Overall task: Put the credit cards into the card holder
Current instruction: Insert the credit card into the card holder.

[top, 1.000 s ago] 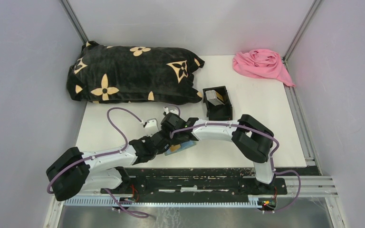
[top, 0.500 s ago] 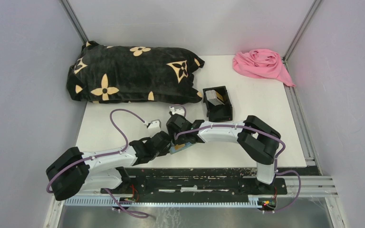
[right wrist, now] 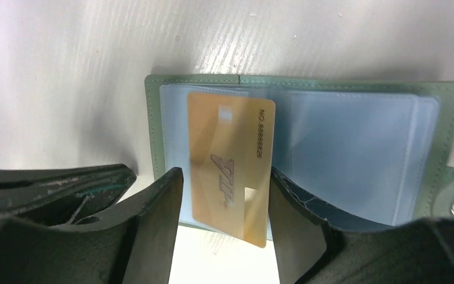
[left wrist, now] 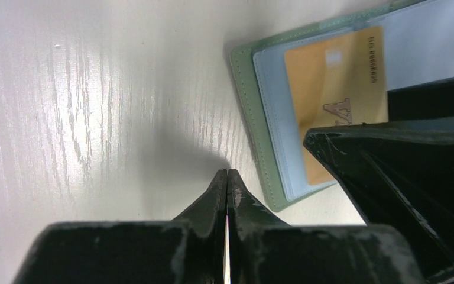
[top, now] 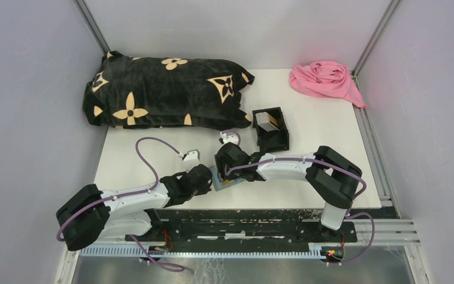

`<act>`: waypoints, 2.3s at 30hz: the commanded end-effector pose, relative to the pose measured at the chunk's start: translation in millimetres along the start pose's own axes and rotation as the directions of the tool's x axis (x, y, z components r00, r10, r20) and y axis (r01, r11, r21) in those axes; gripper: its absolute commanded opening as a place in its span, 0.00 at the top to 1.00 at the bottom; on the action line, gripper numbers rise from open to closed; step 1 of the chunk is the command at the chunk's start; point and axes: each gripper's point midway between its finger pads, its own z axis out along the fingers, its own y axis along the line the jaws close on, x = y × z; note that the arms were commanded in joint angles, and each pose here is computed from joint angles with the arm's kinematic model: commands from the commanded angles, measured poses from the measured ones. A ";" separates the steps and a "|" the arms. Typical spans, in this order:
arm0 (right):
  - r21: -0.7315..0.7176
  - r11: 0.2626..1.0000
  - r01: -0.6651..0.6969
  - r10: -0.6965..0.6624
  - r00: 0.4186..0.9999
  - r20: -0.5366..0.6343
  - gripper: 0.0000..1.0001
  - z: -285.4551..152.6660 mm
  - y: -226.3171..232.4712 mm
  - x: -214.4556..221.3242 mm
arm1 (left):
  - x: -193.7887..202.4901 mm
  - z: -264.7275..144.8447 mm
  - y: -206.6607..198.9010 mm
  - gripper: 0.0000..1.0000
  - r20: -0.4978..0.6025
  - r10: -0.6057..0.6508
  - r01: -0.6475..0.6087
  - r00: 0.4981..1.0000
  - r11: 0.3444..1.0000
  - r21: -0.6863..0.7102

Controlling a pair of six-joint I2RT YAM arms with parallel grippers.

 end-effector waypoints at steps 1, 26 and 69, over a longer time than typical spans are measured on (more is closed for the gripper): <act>-0.048 0.999 0.000 0.005 0.993 0.120 0.40 -19.7 8.8 -30.6 | 5.5 0.0 5.3 0.97 -0.005 -0.043 0.043 0.999 0.999 -0.012; -0.054 0.998 -0.030 0.035 0.995 0.091 0.40 -4.6 -8.7 -22.4 | 0.3 -1.9 3.4 0.97 0.029 -0.088 0.088 0.996 0.996 0.020; -0.283 0.940 -0.189 0.212 0.976 0.055 0.62 -14.2 15.8 -19.3 | 10.1 15.1 -5.3 0.97 -0.011 -0.055 0.055 0.998 0.998 0.010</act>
